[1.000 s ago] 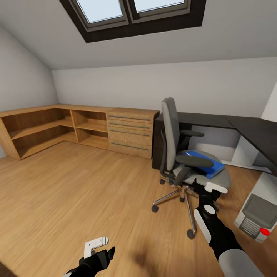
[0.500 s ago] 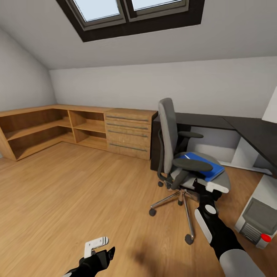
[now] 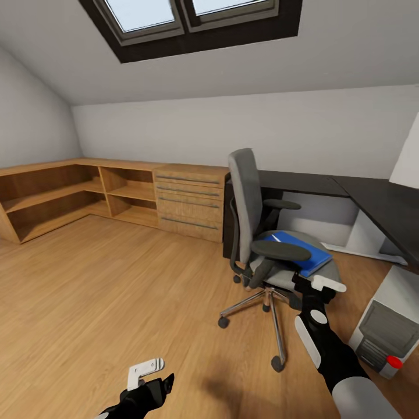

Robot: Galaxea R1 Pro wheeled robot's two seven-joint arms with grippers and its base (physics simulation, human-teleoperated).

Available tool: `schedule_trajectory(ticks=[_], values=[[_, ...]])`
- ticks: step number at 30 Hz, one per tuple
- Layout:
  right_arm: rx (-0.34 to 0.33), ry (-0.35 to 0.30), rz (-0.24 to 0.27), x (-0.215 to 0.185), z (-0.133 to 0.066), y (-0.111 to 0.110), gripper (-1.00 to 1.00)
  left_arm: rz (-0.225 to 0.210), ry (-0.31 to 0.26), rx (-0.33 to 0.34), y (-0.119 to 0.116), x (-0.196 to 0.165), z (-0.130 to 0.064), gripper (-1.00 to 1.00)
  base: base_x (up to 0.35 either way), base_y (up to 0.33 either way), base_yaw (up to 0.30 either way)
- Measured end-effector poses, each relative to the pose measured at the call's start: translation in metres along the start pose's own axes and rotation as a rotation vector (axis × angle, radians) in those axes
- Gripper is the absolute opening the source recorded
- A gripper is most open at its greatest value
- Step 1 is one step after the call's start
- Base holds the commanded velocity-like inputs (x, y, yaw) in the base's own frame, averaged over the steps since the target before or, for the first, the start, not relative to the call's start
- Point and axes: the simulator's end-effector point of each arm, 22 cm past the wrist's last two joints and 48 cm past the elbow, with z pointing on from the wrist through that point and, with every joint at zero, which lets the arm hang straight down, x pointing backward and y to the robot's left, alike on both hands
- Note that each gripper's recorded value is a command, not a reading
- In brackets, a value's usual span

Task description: In the bedroom, organize the workspace by keeping the computer under the desk, ensuring the monitor is on the desk, placing the keyboard on the desk next to the monitor, placing the mouse on the desk next to the keyboard, moving the folder from the swivel chair onto the desk next to the mouse, stacking the notebook on top of the folder with the pen on top of the notebook, and positioning the swivel chair next to the desk.

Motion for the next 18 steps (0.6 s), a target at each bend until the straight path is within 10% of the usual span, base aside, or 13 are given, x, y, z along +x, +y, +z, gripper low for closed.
schedule_trajectory(ticks=[18], values=[[-0.005,0.005,-0.004,0.0029,-0.0007,0.0021,1.0,-0.004,-0.001,-0.001,0.0015,-0.0005,-0.0001,1.0,0.011,-0.006,0.0]])
